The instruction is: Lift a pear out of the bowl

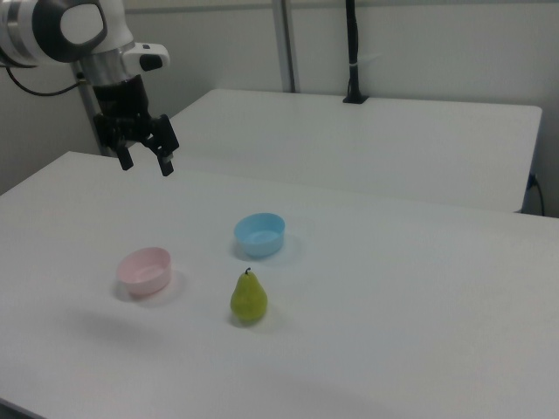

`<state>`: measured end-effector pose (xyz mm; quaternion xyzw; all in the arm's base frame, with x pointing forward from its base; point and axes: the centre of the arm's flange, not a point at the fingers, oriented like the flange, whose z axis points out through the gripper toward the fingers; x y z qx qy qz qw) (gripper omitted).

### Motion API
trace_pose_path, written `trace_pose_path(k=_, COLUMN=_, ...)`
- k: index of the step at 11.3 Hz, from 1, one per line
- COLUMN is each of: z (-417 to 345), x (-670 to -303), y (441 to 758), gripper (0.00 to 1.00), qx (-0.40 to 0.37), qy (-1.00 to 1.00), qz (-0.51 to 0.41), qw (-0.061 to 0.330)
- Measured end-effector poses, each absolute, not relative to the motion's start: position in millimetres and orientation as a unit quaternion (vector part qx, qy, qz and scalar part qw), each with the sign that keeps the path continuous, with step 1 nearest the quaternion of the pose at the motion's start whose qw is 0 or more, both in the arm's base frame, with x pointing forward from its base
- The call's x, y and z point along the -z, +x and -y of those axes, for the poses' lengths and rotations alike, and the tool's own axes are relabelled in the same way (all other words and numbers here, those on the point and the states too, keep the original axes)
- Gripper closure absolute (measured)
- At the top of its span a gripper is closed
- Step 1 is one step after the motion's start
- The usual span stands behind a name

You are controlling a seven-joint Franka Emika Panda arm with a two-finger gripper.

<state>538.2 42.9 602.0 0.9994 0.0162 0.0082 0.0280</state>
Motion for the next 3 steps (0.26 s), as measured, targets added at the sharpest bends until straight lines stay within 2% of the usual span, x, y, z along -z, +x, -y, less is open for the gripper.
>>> trace_pose_path(k=3, z=-40.5, x=-598.0, y=540.5, gripper=0.00, qx=-0.005, qy=1.000, qz=-0.008, qw=0.029)
